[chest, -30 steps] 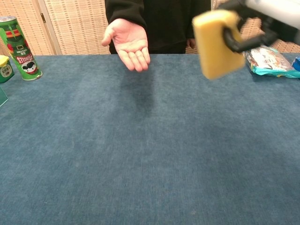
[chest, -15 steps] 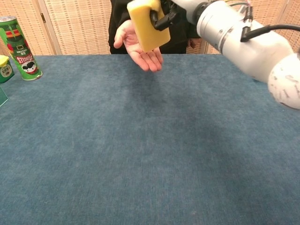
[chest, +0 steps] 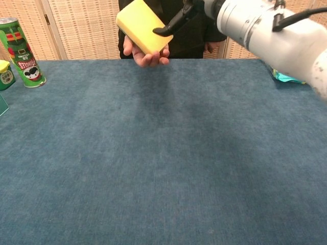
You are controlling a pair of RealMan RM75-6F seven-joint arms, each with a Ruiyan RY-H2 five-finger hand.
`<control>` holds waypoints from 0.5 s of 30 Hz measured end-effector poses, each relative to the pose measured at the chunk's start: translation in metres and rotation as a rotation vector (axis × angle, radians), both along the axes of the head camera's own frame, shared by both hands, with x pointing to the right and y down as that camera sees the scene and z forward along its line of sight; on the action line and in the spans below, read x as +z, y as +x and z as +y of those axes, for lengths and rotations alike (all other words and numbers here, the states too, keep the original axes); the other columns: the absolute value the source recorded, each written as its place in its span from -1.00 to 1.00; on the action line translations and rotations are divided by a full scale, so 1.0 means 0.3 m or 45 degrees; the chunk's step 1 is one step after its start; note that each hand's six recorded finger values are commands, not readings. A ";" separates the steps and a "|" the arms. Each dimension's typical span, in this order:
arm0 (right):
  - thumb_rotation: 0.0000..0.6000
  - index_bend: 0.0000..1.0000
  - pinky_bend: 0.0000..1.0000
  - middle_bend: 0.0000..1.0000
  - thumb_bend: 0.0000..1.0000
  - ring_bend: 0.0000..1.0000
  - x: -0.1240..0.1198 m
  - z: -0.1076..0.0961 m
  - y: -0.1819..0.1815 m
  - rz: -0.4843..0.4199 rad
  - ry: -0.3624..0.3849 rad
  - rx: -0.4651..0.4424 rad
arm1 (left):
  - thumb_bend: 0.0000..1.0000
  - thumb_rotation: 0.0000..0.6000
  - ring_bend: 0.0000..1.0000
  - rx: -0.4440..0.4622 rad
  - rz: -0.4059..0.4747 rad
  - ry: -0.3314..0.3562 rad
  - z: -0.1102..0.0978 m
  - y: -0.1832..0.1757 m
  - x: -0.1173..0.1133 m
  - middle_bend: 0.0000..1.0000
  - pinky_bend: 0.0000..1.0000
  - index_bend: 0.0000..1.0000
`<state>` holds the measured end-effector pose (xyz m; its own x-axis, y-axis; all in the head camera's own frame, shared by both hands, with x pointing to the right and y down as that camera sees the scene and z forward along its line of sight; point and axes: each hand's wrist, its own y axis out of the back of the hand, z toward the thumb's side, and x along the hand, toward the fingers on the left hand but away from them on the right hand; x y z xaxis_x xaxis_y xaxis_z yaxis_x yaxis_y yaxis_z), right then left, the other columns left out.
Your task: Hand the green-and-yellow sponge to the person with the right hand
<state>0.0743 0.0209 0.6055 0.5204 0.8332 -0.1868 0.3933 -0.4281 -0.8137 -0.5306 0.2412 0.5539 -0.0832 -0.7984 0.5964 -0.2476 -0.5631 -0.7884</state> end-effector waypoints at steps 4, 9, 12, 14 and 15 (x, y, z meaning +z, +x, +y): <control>1.00 -1.00 -1.00 -0.98 -0.62 -1.00 -0.081 0.015 0.075 0.019 0.044 0.009 | -0.48 1.00 -0.89 0.021 -0.015 -0.004 0.001 0.013 0.007 -0.84 -0.50 -0.73; 1.00 -1.00 -1.00 -1.00 -0.62 -1.00 -0.138 0.087 0.233 0.113 0.057 0.016 | -0.48 1.00 -0.89 0.040 -0.041 0.004 0.001 0.026 0.011 -0.84 -0.50 -0.73; 1.00 -1.00 -1.00 -1.00 -0.61 -1.00 -0.124 0.179 0.374 0.233 0.035 0.024 | -0.48 1.00 -0.89 0.056 -0.044 0.035 -0.001 0.041 0.000 -0.84 -0.50 -0.73; 1.00 -1.00 -1.00 -1.00 -0.61 -1.00 -0.103 0.250 0.468 0.316 0.016 0.031 | -0.48 1.00 -0.89 0.076 -0.040 0.067 -0.001 0.057 -0.013 -0.84 -0.50 -0.72; 1.00 -1.00 -1.00 -1.00 -0.61 -1.00 -0.088 0.305 0.536 0.373 0.001 0.043 | -0.48 1.00 -0.89 0.089 -0.038 0.082 0.000 0.065 -0.020 -0.84 -0.50 -0.72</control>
